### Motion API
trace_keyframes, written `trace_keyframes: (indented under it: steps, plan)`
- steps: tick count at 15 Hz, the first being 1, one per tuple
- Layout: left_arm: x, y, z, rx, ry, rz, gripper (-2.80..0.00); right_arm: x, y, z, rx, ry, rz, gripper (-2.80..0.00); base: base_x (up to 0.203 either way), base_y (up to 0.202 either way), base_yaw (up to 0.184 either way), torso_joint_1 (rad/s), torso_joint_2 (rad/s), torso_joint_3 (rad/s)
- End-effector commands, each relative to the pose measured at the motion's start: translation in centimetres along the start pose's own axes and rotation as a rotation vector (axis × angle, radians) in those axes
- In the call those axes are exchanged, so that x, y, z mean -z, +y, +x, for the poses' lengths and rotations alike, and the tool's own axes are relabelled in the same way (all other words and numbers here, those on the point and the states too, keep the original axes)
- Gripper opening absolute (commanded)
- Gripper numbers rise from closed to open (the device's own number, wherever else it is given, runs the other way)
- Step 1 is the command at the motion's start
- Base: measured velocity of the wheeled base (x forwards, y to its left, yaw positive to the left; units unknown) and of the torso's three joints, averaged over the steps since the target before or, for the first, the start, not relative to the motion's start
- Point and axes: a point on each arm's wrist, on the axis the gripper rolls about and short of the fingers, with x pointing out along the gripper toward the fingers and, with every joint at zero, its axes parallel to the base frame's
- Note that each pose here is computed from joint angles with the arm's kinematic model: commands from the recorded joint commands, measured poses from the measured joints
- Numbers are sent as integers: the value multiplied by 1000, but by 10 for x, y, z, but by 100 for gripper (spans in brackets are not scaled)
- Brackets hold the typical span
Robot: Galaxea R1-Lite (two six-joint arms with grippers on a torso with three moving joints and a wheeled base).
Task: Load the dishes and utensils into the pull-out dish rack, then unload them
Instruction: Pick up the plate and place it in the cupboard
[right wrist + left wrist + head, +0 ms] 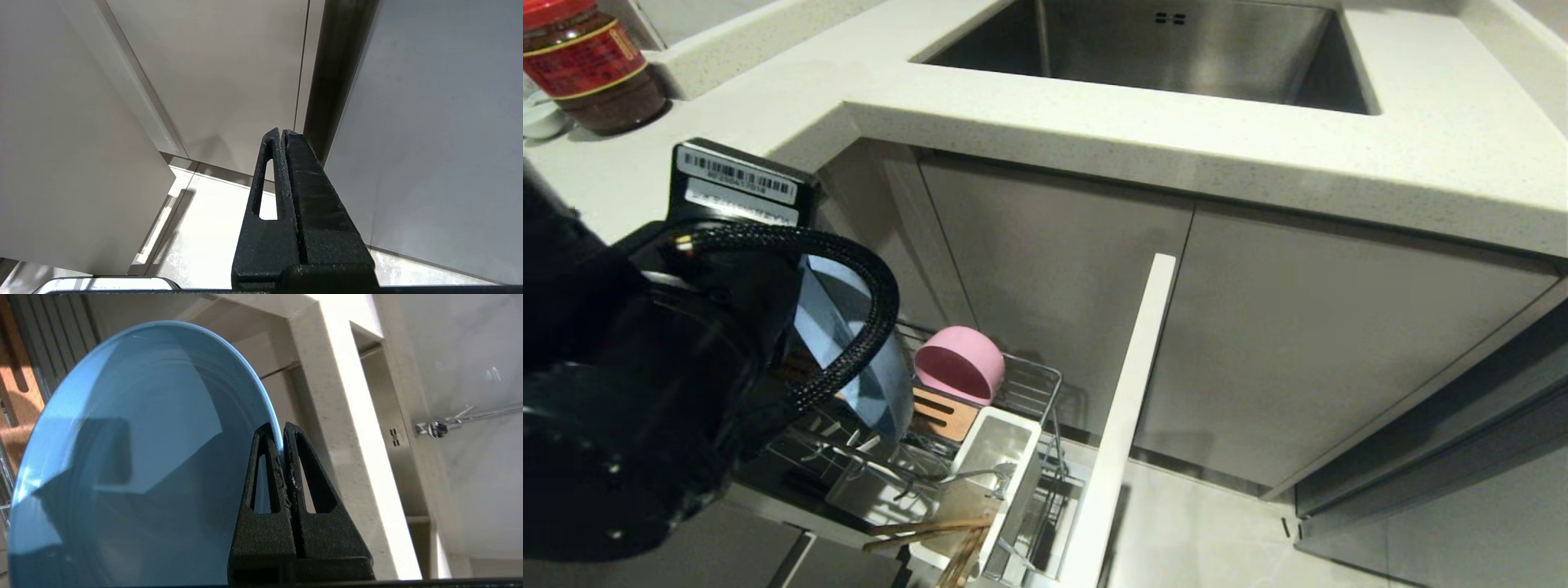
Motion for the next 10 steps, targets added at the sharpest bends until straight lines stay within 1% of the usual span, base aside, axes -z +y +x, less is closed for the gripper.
trace_keyframes:
  steps: [1, 3, 5, 7, 9, 10]
  plan:
    - [9, 5, 7, -35, -34, 9, -280, 7, 0, 1, 0, 25, 0, -280, 0, 0, 0, 0, 0, 0]
    - [16, 11, 10, -74, -69, 25, -280, 7, 0, 1, 0, 25, 0, -280, 0, 0, 0, 0, 0, 0]
    - [24, 16, 12, -92, -82, 14, -280, 7, 0, 1, 0, 25, 0, -280, 0, 0, 0, 0, 0, 0]
    - [26, 18, 15, -102, -97, 13, -280, 7, 0, 1, 0, 25, 0, -280, 0, 0, 0, 0, 0, 0]
    - [35, 25, 18, -112, -102, -11, -280, 7, 0, 1, 0, 25, 0, -280, 0, 0, 0, 0, 0, 0]
    - [38, 29, 23, -124, -113, -10, -280, 7, 0, 1, 0, 25, 0, -280, 0, 0, 0, 0, 0, 0]
